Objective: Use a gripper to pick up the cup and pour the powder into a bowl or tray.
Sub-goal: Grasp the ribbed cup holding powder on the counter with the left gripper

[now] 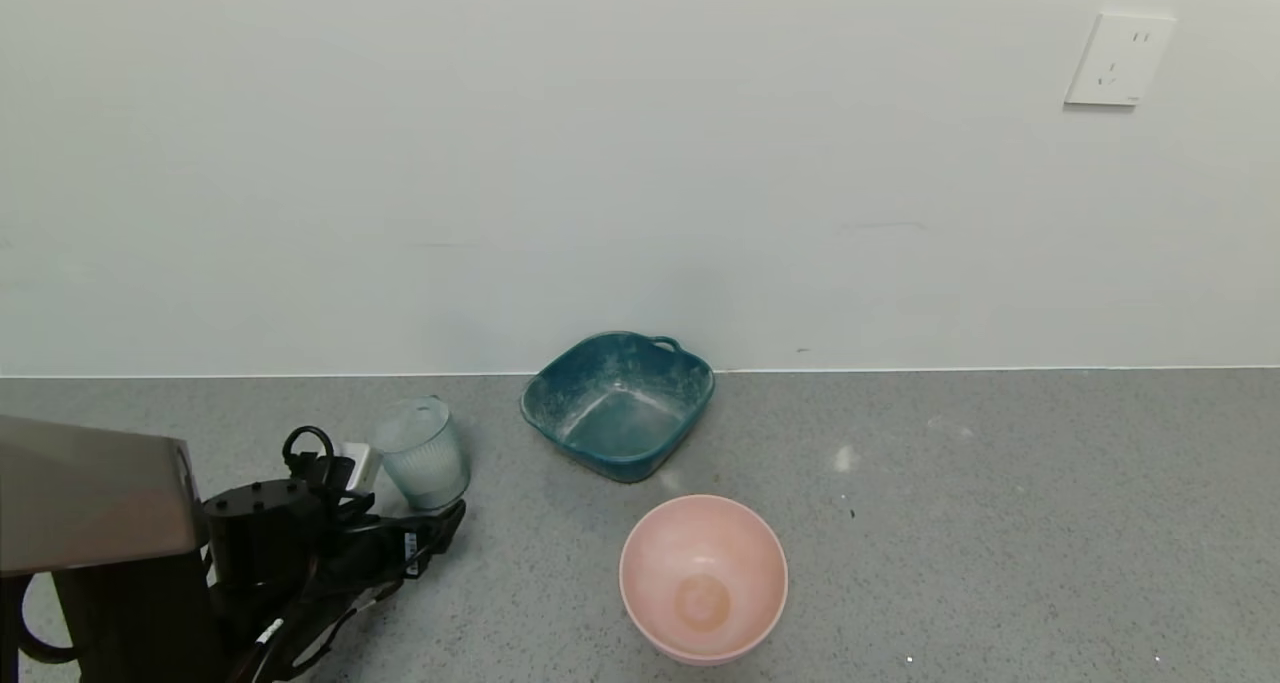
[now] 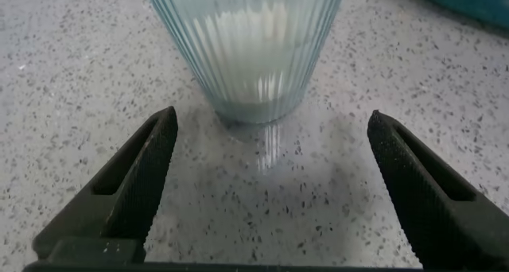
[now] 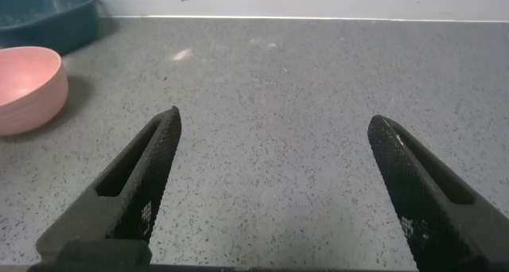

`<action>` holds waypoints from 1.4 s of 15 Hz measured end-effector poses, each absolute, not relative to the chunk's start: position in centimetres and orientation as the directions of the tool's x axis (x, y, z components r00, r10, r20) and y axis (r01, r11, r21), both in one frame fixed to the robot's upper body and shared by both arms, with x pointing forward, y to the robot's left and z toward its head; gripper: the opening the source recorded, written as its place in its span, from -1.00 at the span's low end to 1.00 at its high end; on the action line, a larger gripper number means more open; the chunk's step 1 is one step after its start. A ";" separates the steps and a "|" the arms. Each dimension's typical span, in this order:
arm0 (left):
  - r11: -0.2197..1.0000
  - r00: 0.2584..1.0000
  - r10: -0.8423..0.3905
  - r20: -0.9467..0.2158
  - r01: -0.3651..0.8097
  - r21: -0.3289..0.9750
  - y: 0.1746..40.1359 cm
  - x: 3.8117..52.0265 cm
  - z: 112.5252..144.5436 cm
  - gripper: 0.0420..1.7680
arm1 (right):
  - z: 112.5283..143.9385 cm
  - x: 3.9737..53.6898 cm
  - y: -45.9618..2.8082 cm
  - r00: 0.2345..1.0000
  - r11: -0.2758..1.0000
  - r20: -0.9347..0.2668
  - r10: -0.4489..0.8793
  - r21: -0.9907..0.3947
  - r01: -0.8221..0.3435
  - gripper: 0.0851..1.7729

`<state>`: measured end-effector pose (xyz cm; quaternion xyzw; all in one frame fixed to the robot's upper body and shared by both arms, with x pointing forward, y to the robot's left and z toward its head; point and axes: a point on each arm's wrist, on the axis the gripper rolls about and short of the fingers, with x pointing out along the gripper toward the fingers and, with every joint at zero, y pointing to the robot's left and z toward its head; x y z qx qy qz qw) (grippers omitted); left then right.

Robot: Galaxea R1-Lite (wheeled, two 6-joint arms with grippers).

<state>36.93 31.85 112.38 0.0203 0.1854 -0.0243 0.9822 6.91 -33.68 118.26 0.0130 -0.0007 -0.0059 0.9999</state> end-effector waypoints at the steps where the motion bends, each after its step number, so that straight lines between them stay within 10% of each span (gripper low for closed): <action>1: 0.998 0.933 -0.039 -0.357 0.053 0.031 31.9 37.2 112.4 0.94 | 118.3 6.9 -33.7 1.000 1.000 0.001 -0.012 0.026 0.012 0.93; 21: 0.999 0.951 -0.011 -0.309 0.023 0.036 32.0 40.1 111.7 0.94 | 118.3 6.9 -33.7 1.000 1.000 0.001 -0.012 0.026 0.012 0.93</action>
